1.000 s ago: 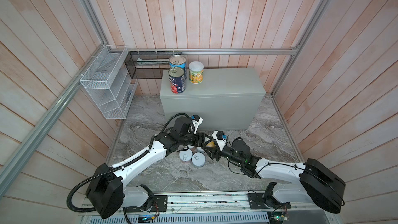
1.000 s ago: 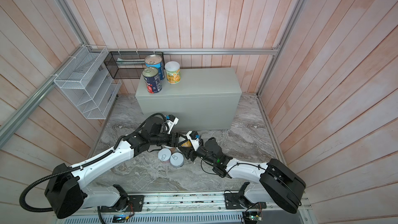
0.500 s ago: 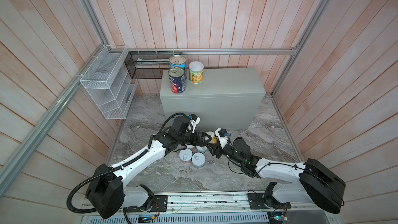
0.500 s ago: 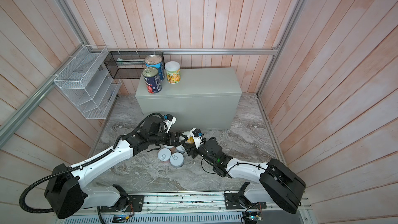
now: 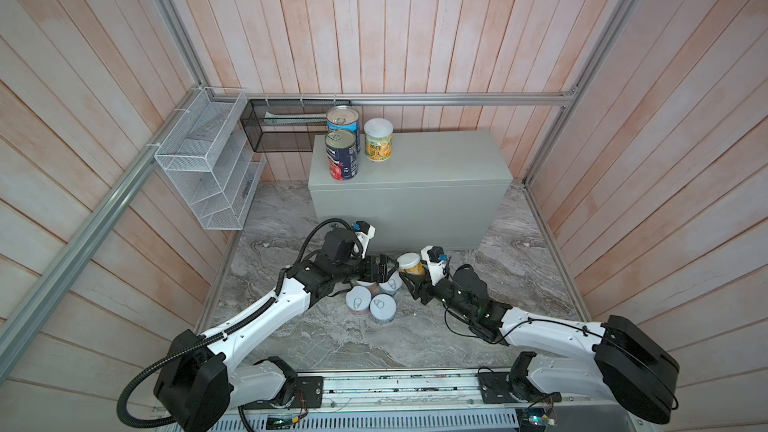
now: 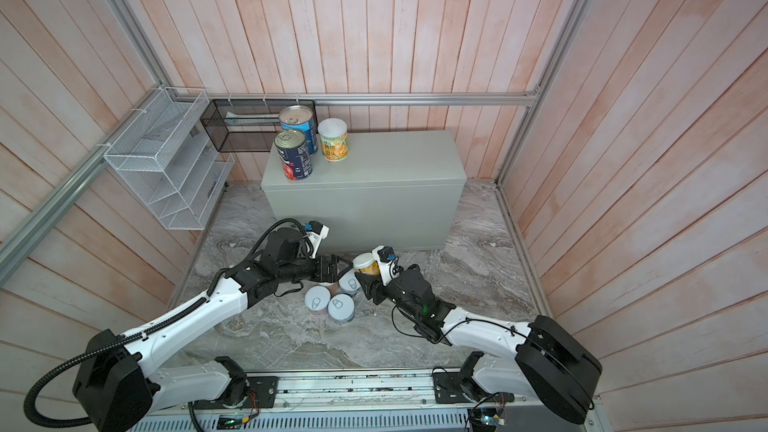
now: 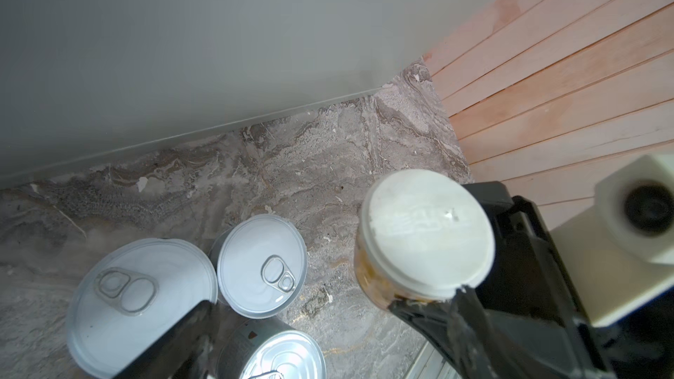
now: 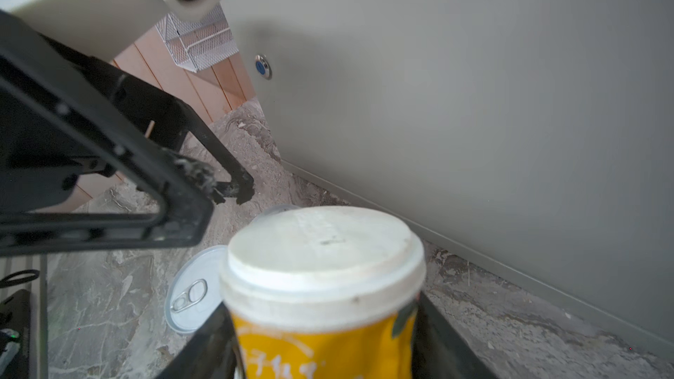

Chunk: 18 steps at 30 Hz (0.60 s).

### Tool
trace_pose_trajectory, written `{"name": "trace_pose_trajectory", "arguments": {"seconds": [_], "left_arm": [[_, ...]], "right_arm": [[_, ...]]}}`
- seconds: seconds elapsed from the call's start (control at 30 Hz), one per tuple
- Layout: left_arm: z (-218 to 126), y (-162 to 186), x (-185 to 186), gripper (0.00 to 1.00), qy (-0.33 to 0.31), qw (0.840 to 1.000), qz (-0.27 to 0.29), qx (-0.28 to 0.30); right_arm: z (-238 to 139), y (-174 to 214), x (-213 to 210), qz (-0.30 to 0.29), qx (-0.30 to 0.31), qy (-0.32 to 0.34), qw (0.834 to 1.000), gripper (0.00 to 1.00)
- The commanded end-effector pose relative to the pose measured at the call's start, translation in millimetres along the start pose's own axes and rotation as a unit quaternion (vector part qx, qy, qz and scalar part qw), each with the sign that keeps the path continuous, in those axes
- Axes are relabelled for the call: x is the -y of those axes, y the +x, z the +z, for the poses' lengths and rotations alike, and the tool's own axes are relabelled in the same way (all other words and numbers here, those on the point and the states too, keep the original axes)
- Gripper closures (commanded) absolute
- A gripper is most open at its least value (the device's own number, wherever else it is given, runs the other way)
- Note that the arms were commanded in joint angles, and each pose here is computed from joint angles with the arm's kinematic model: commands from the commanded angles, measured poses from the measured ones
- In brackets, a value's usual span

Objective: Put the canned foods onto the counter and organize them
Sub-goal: 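Open the left gripper and draw it back while the right gripper holds the can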

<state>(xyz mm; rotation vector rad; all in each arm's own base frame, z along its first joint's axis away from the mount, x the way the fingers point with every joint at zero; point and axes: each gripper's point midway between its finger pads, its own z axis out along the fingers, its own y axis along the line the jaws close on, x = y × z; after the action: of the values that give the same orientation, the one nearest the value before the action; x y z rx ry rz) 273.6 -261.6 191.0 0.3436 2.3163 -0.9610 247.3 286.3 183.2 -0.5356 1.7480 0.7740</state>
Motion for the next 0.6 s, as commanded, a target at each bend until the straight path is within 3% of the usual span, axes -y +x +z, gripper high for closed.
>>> {"name": "trace_pose_trajectory", "arguments": {"seconds": [0.0, 0.57], "left_arm": [[-4.0, -9.0, -0.7, 0.0, -0.002, 1.0, 0.016, 0.023], [7.1, -9.0, -20.3, 0.0, -0.043, 0.999, -0.023, 0.023]], "right_arm": [[-10.9, -28.2, 0.9, 0.023, 0.049, 0.008, 0.998, 0.38], [-60.4, -15.3, 19.6, 0.064, 0.084, 0.034, 0.994, 0.36]]}}
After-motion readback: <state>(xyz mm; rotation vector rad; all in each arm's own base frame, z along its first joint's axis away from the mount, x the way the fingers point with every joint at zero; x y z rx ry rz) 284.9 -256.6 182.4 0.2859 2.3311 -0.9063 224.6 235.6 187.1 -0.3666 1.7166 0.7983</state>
